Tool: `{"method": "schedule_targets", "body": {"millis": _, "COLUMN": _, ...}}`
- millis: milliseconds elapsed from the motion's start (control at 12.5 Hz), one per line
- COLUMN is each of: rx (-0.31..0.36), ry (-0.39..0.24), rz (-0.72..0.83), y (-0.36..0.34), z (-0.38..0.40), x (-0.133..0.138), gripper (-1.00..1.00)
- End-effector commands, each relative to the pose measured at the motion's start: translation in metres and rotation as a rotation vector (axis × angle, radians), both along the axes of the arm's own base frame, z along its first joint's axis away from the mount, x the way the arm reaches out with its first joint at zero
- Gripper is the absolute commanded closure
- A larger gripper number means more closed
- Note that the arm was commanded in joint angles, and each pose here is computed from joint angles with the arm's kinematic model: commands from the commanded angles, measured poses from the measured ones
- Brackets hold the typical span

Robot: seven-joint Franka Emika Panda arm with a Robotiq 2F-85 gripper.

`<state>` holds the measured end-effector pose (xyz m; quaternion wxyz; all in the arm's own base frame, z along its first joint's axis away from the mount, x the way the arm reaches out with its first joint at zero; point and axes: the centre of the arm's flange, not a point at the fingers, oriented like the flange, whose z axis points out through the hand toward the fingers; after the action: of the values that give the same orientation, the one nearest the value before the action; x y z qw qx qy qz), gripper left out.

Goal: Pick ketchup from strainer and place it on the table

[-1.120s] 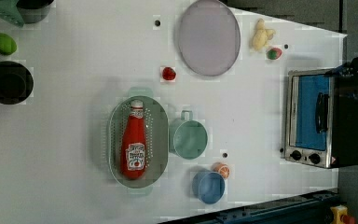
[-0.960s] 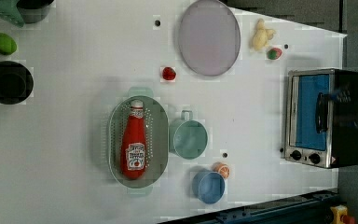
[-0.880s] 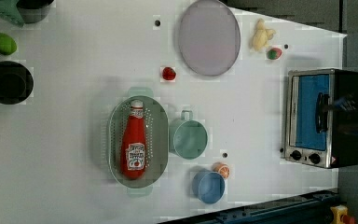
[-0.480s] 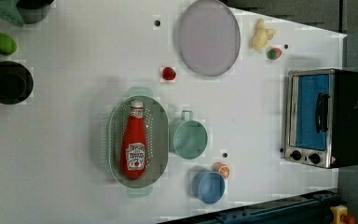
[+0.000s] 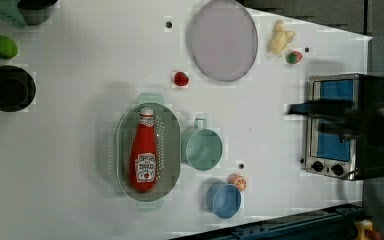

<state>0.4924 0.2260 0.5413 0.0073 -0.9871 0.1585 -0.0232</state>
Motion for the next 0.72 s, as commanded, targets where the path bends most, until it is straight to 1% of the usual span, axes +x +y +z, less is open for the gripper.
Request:
{"method": "schedule_targets", "body": {"millis": 80, "rx": 0.006, "ry": 0.025, "rz": 0.16, "y": 0.073, "z": -0.025, "x": -0.032, "gripper": -1.0}}
{"method": "schedule_targets", "body": {"millis": 400, "rx": 0.015, "ry": 0.1, "rz": 0.293, "y": 0.137, "z": -0.087, "x": -0.061, "gripper": -1.0}}
{"method": "schedule_targets", "body": {"millis": 560, "rx": 0.019, "ry": 0.122, "rz": 0.275, "y": 0.151, "z": -0.128, "x": -0.071, "gripper": -1.0}}
{"method": "schedule_targets", "body": {"millis": 720, "rx": 0.017, "ry": 0.12, "rz": 0.251, "y": 0.16, "z": -0.17, "x": -0.08, "gripper": -1.0}}
